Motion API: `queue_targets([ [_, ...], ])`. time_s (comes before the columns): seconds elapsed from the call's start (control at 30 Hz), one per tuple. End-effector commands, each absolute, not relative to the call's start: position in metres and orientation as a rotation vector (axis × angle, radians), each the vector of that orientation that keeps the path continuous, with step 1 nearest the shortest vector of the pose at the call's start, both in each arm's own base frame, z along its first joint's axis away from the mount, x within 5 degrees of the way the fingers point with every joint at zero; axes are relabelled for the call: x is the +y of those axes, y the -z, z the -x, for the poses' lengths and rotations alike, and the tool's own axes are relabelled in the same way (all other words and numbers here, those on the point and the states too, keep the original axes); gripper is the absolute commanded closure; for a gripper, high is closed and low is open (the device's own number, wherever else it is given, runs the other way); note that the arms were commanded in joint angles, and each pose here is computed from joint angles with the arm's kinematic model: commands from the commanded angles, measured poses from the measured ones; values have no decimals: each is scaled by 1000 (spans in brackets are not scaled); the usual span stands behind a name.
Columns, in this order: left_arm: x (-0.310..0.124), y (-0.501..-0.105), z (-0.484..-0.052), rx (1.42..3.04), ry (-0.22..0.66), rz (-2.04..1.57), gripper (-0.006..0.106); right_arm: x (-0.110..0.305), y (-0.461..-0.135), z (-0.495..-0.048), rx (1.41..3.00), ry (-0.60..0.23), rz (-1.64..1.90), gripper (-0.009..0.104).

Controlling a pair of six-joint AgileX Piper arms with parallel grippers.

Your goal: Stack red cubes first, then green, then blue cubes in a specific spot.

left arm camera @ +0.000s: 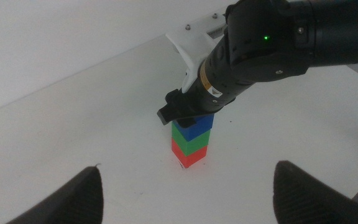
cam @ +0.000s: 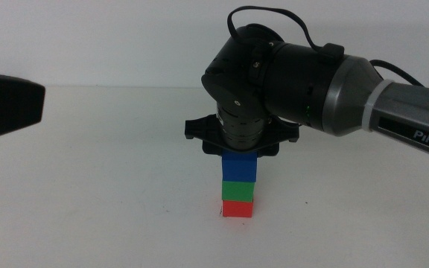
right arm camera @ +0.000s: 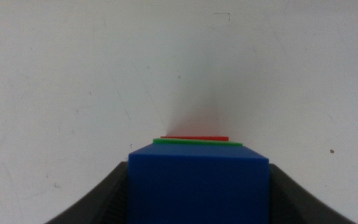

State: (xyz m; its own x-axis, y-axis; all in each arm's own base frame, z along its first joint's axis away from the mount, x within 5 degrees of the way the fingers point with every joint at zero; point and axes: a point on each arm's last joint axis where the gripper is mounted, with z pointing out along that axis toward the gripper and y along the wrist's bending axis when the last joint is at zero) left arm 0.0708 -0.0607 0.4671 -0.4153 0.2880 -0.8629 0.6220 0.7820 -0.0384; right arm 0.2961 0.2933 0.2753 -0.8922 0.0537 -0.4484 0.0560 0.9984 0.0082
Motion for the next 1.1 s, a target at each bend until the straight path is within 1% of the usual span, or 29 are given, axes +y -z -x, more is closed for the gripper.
queue_targets([
  [0.0, -61, -467, -71, 2010, 445, -676, 7, 293, -275, -297, 2659, 26, -67, 78],
  [0.1, -61, -467, -71, 2010, 445, -676, 7, 293, -275, -297, 2659, 26, -67, 78],
  [0.13, -61, -467, -71, 2011, 447, -673, 7, 294, -271, -298, 2665, 38, -53, 47],
  [0.17, -61, -467, -71, 2011, 447, -673, 7, 295, -269, -298, 2668, 44, -47, 42],
  [0.27, -61, -467, -71, 2010, 444, -677, 7, 294, -268, -299, 2668, 42, -54, 36],
  [0.37, -61, -467, -71, 2010, 444, -677, 7, 295, -269, -299, 2660, 33, -51, 35],
  [0.47, -61, -467, -71, 2010, 444, -677, 7, 291, -284, -297, 2626, 3, -54, 35],
  [0.53, -61, -467, -71, 2010, 444, -677, 7, 285, -311, -287, 2575, -49, -40, 35],
  [0.57, -61, -467, -71, 2010, 444, -677, 7, 280, -330, -279, 2536, -71, -9, 35],
  [0.63, -61, -467, -71, 2010, 444, -677, 7, 265, -365, -261, 2467, -72, 86, 35],
  [0.67, -61, -467, -71, 2010, 444, -677, 7, 253, -384, -250, 2439, -66, 108, 35],
  [0.7, -61, -467, -71, 2010, 444, -677, 7, 240, -402, -240, 2405, -84, 119, 35],
  [0.77, -61, -467, -71, 2010, 444, -677, 7, 214, -429, -223, 2341, -127, 128, 35],
  [0.83, -61, -467, -71, 2010, 444, -677, 7, 175, -451, -200, 2275, -145, 114, 35],
  [0.9, -61, -467, -71, 2010, 444, -677, 7, 132, -455, -175, 2238, -136, 82, 35],
  [0.93, -61, -467, -71, 2010, 444, -677, 7, 117, -454, -166, 2210, -146, 91, 35],
  [1.0, -61, -467, -71, 2010, 444, -677, 7, 85, -442, -143, 2143, -176, 158, 35],
  [1.07, -61, -467, -71, 2010, 444, -677, 7, 63, -431, -124, 2077, -239, 185, 32],
])
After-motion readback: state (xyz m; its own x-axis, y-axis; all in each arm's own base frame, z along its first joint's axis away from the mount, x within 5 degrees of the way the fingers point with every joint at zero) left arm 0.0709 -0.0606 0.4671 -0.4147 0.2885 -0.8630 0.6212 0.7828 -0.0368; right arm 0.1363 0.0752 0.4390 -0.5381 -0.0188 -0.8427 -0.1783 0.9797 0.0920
